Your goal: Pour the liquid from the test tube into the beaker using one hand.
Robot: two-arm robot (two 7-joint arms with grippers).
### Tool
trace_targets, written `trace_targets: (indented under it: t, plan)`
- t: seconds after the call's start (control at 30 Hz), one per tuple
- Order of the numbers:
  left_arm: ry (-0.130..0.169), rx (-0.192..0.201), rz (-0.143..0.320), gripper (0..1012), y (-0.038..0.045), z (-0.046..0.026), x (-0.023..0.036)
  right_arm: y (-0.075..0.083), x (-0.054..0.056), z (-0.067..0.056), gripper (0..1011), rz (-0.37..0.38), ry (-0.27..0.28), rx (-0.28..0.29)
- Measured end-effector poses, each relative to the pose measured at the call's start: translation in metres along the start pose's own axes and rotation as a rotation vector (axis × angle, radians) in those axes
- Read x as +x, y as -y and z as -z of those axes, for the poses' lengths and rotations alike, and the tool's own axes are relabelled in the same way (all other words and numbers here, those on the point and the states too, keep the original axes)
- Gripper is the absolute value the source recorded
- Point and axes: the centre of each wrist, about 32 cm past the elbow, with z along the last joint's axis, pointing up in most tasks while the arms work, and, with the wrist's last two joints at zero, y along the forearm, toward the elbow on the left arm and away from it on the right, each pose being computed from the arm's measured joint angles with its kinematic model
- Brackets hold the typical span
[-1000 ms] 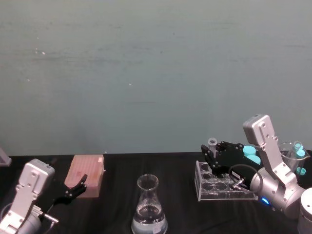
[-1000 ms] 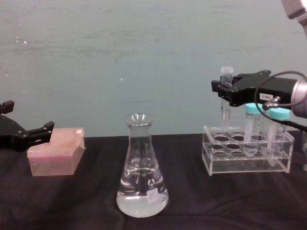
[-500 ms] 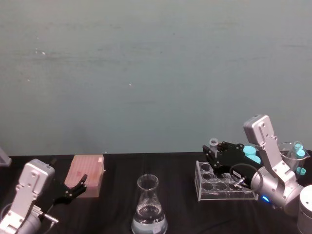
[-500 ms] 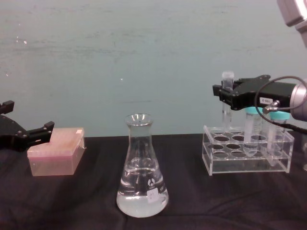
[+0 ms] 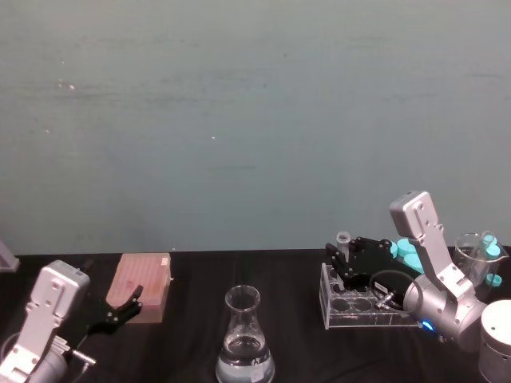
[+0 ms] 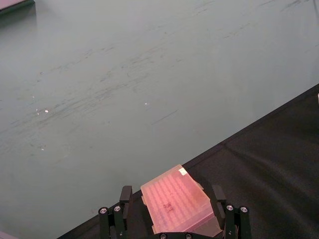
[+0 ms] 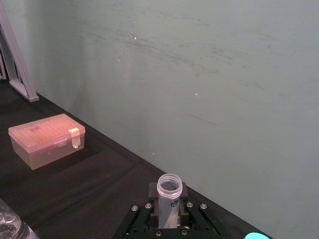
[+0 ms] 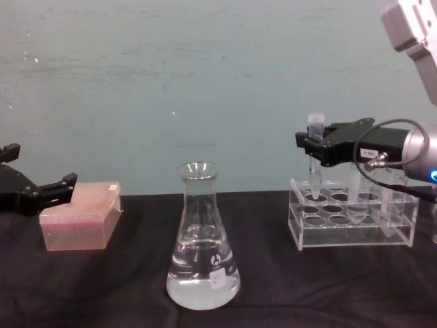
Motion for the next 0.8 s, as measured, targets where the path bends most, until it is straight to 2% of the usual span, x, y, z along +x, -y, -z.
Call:
trace_targets:
  t: [0.8]
  plan:
    - [0.000,0.000,0.000,1000,0.0000,0.0000,0.0000,-0.010,0.002,0.014,214,-0.018,0.002,-0.040]
